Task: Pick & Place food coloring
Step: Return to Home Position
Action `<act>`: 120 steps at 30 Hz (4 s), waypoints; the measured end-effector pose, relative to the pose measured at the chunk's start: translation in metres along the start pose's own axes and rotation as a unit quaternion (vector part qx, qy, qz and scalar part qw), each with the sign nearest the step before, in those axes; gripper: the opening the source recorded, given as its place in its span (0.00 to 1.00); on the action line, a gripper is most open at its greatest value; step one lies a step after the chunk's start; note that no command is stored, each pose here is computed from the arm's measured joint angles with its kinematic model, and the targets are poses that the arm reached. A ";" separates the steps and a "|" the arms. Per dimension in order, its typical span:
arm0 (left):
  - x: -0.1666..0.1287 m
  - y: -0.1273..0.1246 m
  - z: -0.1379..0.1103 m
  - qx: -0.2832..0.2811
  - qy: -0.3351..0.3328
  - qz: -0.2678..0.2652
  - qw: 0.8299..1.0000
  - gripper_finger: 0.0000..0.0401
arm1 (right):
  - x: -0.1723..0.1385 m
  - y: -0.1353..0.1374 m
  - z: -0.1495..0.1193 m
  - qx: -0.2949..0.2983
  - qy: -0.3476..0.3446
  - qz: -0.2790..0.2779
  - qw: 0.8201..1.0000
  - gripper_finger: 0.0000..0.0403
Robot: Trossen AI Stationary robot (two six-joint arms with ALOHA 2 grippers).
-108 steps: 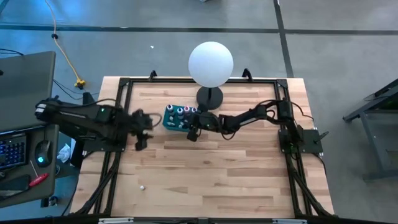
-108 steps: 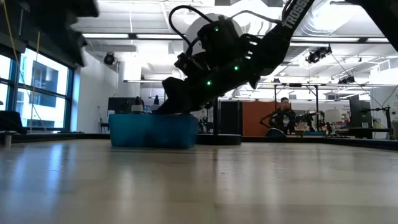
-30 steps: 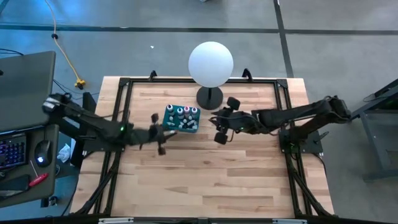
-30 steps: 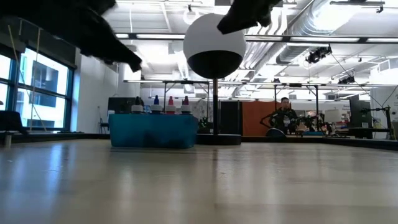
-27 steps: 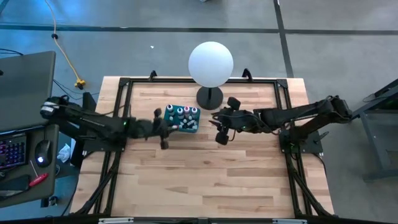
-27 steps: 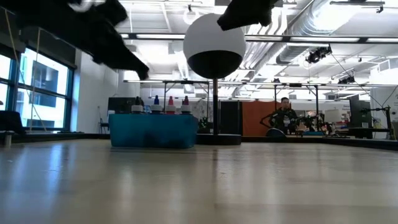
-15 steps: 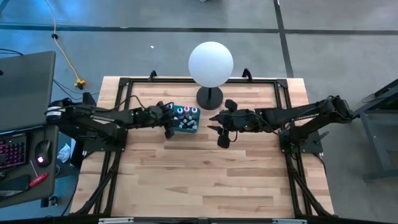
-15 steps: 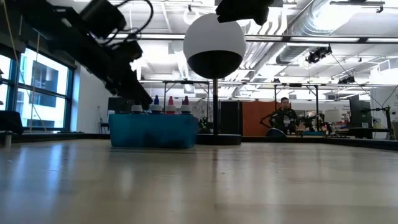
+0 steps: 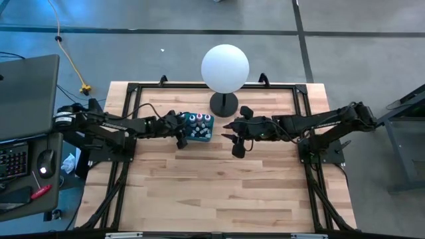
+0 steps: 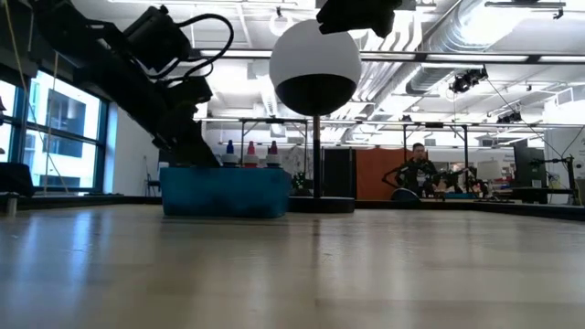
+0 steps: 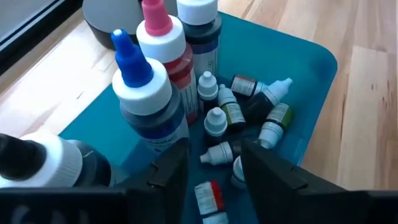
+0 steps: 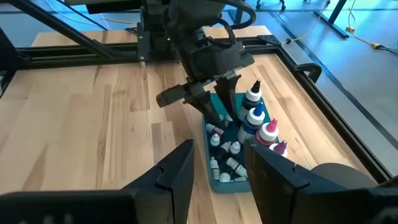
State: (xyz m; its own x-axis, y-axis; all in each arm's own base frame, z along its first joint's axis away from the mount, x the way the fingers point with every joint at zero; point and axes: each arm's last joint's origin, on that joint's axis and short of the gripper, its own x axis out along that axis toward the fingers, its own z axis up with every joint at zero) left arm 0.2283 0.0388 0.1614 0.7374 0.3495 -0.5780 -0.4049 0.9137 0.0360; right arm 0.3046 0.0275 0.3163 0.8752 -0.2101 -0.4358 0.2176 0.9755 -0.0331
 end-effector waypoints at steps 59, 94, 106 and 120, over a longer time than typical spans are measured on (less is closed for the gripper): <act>-0.146 0.046 -0.048 -0.111 -0.252 -0.007 0.961 0.37 | -0.091 -0.047 -0.115 0.055 -0.219 0.128 0.966 0.33; -0.146 0.046 -0.048 -0.111 -0.251 -0.007 0.962 0.37 | -0.117 -0.067 -0.209 0.032 -0.226 0.056 0.972 0.33; -0.146 0.046 -0.048 -0.111 -0.251 -0.007 0.962 0.37 | -0.117 -0.067 -0.209 0.028 -0.226 0.055 0.972 0.33; -0.146 0.046 -0.048 -0.105 -0.250 -0.006 0.962 0.37 | -0.117 -0.067 -0.209 0.028 -0.226 0.055 0.972 0.33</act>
State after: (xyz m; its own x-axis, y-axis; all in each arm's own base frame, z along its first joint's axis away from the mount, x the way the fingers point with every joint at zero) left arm 0.0758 0.0198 0.2083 0.8893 0.4438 -0.1102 -0.4567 0.8743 -0.1646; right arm 0.0969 0.0005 0.1815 0.9922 -0.1244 0.0069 0.1240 0.9912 0.0453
